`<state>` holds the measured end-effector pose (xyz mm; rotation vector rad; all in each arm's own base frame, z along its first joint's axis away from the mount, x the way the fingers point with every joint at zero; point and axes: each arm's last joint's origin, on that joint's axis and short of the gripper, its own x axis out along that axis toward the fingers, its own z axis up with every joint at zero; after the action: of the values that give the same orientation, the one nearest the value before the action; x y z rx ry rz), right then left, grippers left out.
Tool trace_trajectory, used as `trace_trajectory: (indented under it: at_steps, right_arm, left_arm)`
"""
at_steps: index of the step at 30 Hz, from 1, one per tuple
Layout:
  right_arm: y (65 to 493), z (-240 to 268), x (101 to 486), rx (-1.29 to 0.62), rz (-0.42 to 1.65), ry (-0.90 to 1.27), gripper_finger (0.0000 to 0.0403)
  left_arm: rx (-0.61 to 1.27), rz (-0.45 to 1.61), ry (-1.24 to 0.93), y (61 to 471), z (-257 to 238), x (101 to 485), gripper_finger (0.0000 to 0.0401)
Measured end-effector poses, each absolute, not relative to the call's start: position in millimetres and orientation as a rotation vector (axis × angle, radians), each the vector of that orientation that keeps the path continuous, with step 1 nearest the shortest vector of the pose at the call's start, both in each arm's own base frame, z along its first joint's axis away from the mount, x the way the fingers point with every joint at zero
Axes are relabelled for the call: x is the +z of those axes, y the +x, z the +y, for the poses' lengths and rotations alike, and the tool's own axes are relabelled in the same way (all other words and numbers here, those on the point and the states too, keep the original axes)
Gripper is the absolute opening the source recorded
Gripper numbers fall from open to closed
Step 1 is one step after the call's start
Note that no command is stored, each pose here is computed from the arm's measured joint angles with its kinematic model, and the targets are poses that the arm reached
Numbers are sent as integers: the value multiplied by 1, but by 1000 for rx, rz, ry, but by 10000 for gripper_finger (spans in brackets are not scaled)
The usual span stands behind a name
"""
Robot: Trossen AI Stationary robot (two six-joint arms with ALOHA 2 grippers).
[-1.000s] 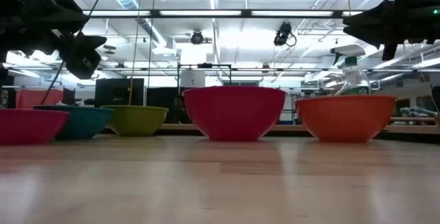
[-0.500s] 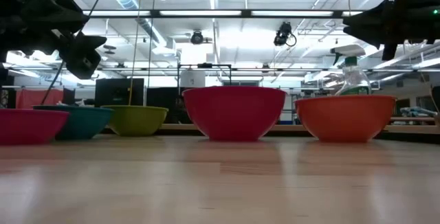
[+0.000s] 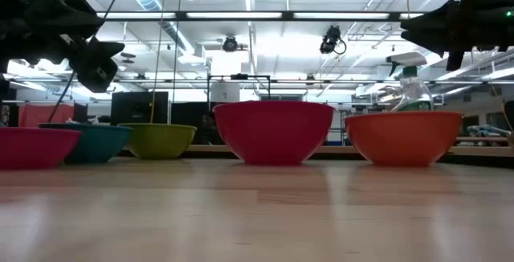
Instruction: Nest bowls inside each other
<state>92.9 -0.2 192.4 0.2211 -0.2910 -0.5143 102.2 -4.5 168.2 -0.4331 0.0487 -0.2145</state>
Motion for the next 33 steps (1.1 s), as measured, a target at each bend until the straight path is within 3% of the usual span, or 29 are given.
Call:
trace_trajectory:
  at_steps: [26,33]
  right_arm:
    - [93,0,192,-515,-291,221,130]
    - [93,0,192,-514,-291,221,130]
  left_arm:
    - [-215,45,-432,102,-4,169,192]
    - [-240,-93,-413,101,-4,182,192]
